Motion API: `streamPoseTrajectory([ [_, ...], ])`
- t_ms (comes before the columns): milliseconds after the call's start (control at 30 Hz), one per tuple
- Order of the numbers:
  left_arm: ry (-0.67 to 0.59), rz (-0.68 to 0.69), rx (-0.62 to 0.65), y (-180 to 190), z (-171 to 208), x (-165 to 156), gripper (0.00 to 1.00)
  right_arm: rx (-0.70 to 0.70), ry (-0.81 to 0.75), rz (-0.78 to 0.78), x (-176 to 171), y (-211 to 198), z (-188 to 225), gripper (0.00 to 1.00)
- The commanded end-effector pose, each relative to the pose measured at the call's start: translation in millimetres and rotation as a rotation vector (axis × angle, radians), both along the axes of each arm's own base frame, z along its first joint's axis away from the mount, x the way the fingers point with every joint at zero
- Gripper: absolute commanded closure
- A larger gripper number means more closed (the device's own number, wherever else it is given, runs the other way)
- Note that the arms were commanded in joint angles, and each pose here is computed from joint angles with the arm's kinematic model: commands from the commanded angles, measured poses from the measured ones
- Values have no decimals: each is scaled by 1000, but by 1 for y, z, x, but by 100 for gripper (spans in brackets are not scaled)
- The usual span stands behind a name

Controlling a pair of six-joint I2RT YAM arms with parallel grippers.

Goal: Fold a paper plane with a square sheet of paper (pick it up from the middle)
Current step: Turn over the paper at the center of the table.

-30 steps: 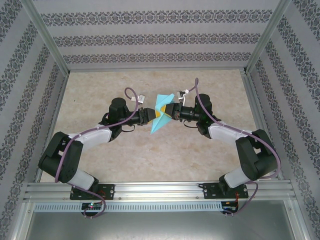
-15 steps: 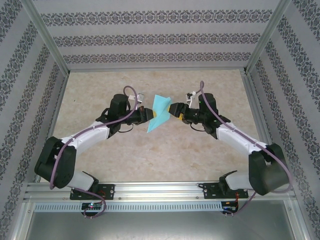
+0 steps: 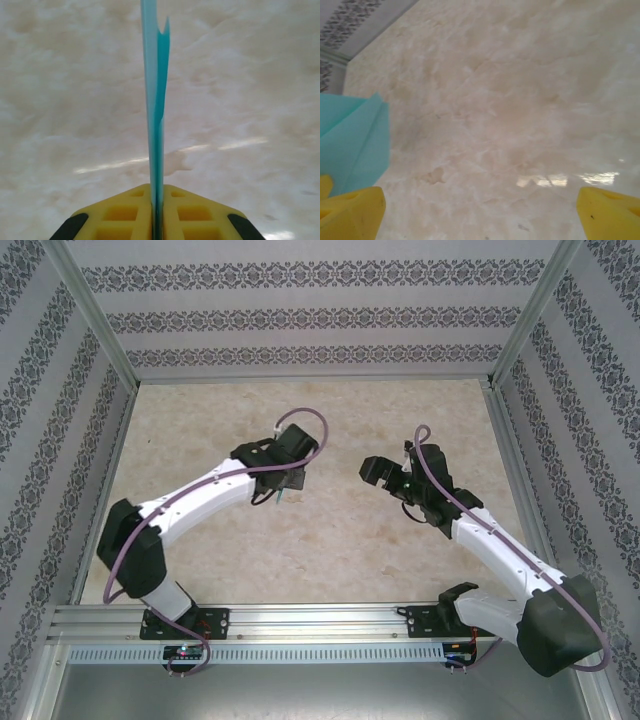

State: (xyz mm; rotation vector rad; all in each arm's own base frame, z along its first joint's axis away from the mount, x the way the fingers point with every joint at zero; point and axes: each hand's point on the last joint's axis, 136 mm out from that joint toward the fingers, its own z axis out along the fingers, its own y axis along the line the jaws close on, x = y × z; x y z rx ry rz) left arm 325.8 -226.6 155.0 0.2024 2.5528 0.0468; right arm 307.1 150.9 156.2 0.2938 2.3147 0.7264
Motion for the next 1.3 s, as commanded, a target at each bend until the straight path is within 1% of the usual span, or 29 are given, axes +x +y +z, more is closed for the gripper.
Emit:
streamPoseTrajectory([
  [0,-4,53,320,35,-8,-4,86,-92,25,-107,-1,-27,-14,2],
  [100,23,48,328,20,-26,-2,85,-111,46,-124,-3,-32,-20,2],
  [133,44,39,307,12,-34,-2,83,-124,55,-136,-3,-35,-20,2],
  [200,80,24,230,-6,-49,-2,79,-141,68,-140,-3,-37,-23,2],
  [267,120,-4,120,-28,-65,-3,72,-151,83,-145,-3,-39,-26,2],
  [300,132,-8,78,-36,-69,-3,68,-152,89,-149,-4,-39,-28,2],
  [333,144,-16,32,-44,-71,-4,61,-151,90,-151,-3,-40,-30,2],
  [467,164,-31,-137,-66,-67,-1,50,-144,90,-149,-2,-38,-33,3],
  [567,154,-21,-262,-65,-56,5,40,-128,97,-151,-1,-35,-35,4],
  [667,130,3,-362,-53,-44,11,28,-83,102,-109,-1,-17,-36,8],
  [733,104,37,-382,-36,-39,16,20,-65,100,-68,-2,4,-36,11],
  [800,75,90,-385,-11,-37,20,13,-69,105,-29,-6,31,-37,12],
  [900,42,185,-414,29,-40,27,6,-49,112,55,-15,85,-37,22],
  [1000,15,266,-439,64,-41,29,1,-52,126,127,-27,137,-39,36],
  [1067,2,302,-448,83,-42,28,0,-50,127,188,-35,170,-41,48],
  [1100,-10,325,-448,93,-43,27,0,-44,128,217,-38,187,-40,53],
  [1200,-12,380,-463,115,-47,23,0,-51,184,277,-43,224,-56,59],
  [1267,-14,424,-466,130,-49,22,0,-36,218,309,-45,240,-66,63],
])
